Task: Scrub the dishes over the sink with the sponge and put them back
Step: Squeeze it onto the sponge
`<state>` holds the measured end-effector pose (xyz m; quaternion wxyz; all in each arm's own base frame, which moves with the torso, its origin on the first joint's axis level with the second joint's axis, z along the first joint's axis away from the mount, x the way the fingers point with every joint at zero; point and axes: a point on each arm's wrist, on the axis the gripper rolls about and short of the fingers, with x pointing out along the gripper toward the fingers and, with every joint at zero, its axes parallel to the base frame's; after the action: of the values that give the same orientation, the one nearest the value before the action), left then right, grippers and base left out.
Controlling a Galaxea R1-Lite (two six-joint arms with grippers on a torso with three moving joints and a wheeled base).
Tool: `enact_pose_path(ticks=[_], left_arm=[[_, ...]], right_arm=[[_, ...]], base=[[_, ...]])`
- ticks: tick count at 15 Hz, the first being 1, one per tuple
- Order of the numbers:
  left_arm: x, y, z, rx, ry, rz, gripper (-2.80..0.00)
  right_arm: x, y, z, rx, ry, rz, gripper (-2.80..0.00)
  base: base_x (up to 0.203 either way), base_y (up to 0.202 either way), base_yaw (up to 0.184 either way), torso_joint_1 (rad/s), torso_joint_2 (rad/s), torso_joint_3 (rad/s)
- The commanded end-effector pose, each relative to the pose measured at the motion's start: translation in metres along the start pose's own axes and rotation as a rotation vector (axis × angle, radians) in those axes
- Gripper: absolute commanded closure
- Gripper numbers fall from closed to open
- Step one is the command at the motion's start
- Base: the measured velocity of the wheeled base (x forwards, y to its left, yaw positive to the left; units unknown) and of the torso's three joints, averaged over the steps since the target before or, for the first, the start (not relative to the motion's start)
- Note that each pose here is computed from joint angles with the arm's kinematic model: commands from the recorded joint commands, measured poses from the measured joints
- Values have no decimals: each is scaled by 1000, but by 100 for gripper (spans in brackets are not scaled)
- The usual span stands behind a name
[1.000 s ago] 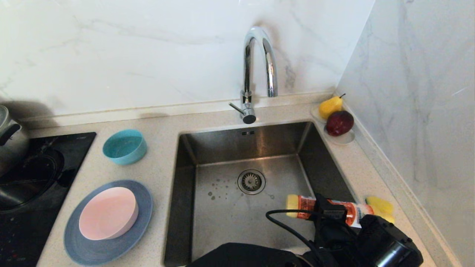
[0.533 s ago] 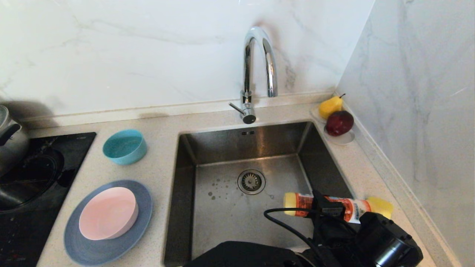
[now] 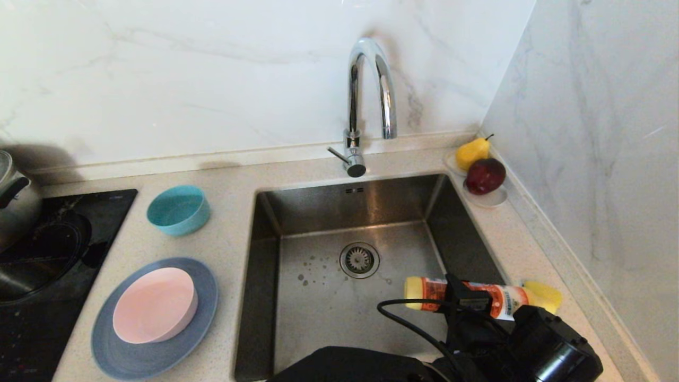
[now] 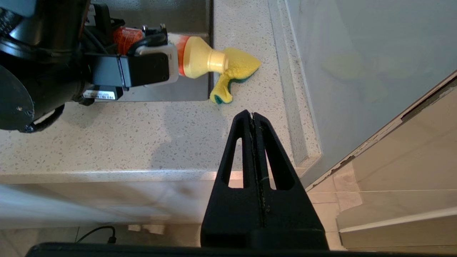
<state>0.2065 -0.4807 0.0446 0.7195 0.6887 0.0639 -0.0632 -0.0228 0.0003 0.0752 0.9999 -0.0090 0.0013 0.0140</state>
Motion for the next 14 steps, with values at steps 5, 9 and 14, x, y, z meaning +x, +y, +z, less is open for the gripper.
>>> enact_pose_path(ticks=[5,9,14], left_arm=[[0,-6,0,20,6,-2,0],[-1,3,3,-27,-2,14,0],[-6,35,6,-229,-41,75,0]], right_arm=[[0,0,0,0,-1,1,0],[0,0,0,-2,-1,1,0],[0,0,0,-1,0,2,0]], base=[[0,0,0,0,0,0],[0,0,0,0,0,0],[0,0,0,0,0,0]])
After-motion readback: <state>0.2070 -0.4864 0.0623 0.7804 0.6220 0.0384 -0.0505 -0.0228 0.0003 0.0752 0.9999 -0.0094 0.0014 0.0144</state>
